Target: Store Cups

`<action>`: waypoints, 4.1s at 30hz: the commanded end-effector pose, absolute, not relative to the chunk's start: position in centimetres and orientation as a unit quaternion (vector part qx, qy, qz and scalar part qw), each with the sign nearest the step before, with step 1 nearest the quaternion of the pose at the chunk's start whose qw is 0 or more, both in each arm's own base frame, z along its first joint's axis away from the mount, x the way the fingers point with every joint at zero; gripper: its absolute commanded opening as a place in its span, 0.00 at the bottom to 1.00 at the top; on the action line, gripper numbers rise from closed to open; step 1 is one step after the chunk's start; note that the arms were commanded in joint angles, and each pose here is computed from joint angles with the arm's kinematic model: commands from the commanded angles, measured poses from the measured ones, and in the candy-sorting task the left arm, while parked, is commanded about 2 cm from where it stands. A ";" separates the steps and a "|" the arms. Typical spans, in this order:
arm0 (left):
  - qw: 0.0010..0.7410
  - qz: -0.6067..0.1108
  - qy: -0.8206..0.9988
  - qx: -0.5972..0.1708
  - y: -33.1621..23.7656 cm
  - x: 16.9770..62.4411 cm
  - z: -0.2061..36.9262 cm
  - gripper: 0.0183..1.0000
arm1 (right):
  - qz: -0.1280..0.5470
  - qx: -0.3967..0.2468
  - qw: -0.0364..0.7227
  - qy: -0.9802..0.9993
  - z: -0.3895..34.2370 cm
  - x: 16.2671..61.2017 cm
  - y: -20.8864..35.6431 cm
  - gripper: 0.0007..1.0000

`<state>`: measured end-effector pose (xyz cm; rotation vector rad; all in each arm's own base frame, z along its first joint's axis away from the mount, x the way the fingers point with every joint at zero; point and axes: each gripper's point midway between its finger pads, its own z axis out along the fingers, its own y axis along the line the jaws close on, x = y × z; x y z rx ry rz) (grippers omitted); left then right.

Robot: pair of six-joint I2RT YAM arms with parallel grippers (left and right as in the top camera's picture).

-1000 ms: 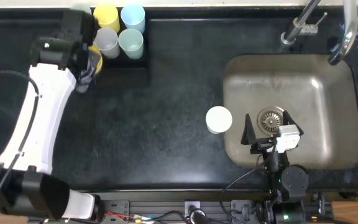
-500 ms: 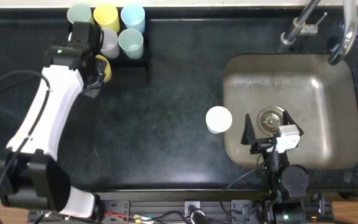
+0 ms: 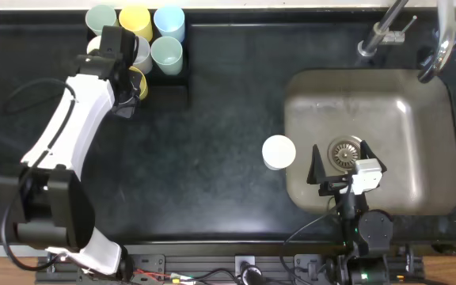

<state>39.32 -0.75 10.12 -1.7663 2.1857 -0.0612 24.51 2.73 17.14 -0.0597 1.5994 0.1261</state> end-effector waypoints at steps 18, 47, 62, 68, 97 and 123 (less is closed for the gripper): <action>0.166 0.010 0.767 -0.619 0.1 38.6 9.6 0.11 | 0.059 -0.033 0.699 0.712 17.2 24.5 3.0 1.00; 0.650 -0.038 0.752 -0.104 -0.3 34.1 40.7 0.83 | 0.059 -0.033 0.699 0.712 17.2 24.5 3.0 1.00; 0.779 -0.044 0.625 -0.015 -1.0 25.7 29.5 1.00 | 0.059 -0.033 0.699 0.712 17.2 24.5 3.0 1.00; 0.775 -0.042 0.631 -0.016 -0.9 24.8 24.4 1.00 | 0.059 -0.033 0.699 0.712 17.2 24.5 3.0 1.00; 0.672 -0.091 0.730 -0.086 -0.4 24.6 15.6 1.00 | 0.059 -0.033 0.699 0.712 17.2 24.5 3.0 1.00; 0.678 -0.035 0.735 -0.003 -1.2 24.5 15.6 1.00 | 0.059 -0.033 0.699 0.712 17.2 24.5 3.0 1.00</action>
